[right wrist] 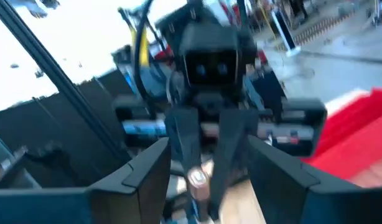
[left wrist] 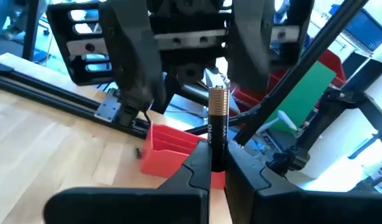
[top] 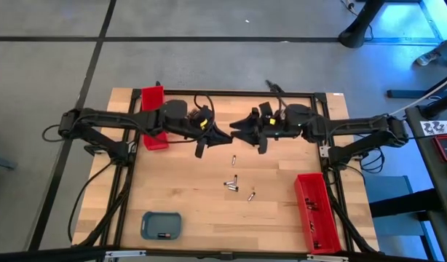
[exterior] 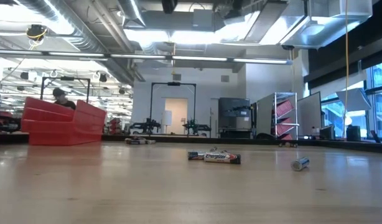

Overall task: Sort batteries
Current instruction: Put the small black battery into the bottom red bin

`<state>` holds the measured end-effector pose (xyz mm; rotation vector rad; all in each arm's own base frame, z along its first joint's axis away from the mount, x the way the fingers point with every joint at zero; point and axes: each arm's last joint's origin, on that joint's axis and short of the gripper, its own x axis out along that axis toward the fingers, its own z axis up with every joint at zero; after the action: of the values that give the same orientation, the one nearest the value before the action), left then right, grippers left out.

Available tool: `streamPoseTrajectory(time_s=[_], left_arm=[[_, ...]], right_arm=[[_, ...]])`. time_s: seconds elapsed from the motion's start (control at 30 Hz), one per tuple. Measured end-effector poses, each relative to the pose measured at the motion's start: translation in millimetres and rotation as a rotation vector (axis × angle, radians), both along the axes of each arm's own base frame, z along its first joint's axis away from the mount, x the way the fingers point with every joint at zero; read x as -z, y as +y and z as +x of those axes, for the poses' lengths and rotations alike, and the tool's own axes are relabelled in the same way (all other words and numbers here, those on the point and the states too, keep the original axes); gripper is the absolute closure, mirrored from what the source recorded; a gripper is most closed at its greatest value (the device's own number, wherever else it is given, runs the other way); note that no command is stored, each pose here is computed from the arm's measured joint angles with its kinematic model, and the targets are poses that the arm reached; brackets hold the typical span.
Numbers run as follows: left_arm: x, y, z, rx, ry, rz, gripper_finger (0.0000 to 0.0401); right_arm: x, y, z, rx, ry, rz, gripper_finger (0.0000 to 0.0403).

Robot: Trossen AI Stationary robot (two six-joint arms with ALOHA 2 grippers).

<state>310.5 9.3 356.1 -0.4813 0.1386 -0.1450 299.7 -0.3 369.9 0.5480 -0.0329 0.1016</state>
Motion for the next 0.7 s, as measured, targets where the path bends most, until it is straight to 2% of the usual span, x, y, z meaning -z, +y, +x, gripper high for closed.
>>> streamPoseTrajectory(time_s=[0.1,0.2,0.5,0.6,0.7], left_arm=[[0,-3,0,-0.009,0.002,-0.001,0.0386],[0,-4,0,-0.017,-0.002,-0.004,0.0386],[0,-4,0,-0.051,0.005,-0.028,0.0384],[0,-4,0,-0.056,0.005,-0.017,0.0380],[2,-3,0,-0.061,0.027,-0.014,0.0353]], right_arm=[[-2,2,0,0.000,0.068,-0.013,0.0204],[-1,2,0,-0.005,0.098,-0.031,0.0229],[-2,3,-1,-0.058,0.096,-0.033,0.0376],[-4,6,-2,-0.068,0.106,-0.034,0.0383],[-14,12,-5,-0.053,0.206,-0.035,0.0373]])
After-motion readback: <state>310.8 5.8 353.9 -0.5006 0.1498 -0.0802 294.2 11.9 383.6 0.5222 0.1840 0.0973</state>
